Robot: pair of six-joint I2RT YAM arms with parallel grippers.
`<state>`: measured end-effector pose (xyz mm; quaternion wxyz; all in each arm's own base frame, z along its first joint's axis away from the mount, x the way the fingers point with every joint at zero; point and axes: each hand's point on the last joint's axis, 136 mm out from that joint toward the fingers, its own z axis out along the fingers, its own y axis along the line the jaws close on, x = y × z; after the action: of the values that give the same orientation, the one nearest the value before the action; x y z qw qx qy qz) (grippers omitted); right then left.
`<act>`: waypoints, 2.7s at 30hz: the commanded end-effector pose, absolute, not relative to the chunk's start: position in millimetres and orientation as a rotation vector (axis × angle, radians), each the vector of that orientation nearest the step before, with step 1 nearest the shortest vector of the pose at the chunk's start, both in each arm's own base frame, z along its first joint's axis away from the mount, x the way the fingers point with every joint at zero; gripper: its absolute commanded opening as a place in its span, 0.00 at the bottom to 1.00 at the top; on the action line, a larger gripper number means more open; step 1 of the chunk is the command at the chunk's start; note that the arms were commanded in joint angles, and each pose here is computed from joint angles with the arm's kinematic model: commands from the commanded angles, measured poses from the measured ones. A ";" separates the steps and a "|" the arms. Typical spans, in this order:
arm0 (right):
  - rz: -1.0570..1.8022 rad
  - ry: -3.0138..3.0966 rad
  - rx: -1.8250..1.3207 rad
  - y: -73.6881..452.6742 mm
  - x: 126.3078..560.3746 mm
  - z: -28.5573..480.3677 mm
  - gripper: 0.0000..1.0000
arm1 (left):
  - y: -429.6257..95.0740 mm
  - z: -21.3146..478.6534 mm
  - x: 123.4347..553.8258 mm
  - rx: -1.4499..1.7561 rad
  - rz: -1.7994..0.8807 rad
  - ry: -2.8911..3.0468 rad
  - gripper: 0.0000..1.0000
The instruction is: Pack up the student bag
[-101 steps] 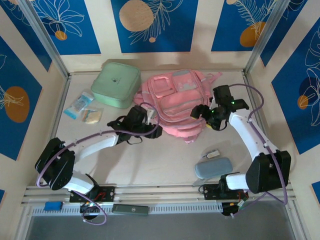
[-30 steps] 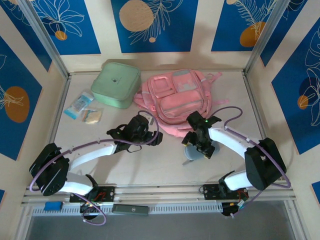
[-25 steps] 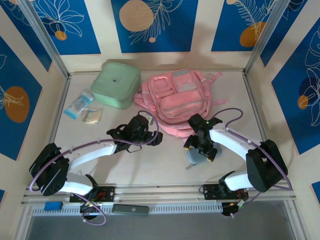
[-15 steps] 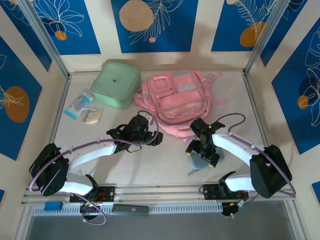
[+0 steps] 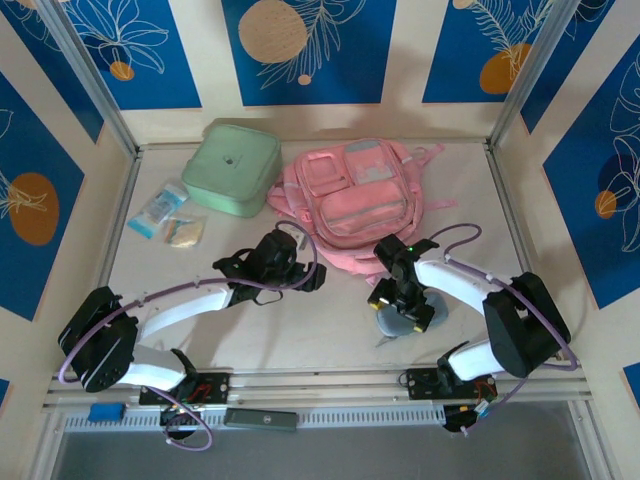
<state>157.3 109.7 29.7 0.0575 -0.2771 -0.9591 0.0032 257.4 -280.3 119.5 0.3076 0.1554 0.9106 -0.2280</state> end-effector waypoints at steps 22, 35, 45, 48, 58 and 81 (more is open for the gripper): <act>-0.263 -3.085 -0.685 108.0 186.0 66.5 0.74 | -304.3 180.3 319.1 0.641 -0.463 2.168 0.89; -0.026 -3.069 -0.727 87.0 179.2 84.4 0.99 | -318.1 183.0 339.7 0.672 -0.480 2.141 0.90; -0.250 -2.843 -1.215 84.3 167.2 49.8 0.99 | -315.8 168.7 335.8 0.677 -0.517 2.163 0.92; -0.313 -2.861 -1.269 89.1 178.1 52.3 0.99 | -311.0 165.3 334.0 0.671 -0.519 2.170 0.93; -0.385 -2.812 -1.479 94.6 197.6 46.5 0.99 | -297.1 158.9 337.4 0.620 -0.519 2.188 0.95; -0.374 -2.876 -1.208 95.0 210.1 25.2 0.83 | -306.4 170.5 354.9 0.657 -0.480 2.173 0.97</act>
<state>206.0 93.0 22.0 0.0046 -0.4159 -0.9032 -0.1058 344.5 -304.5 162.1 0.3877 0.2489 0.8653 -0.1976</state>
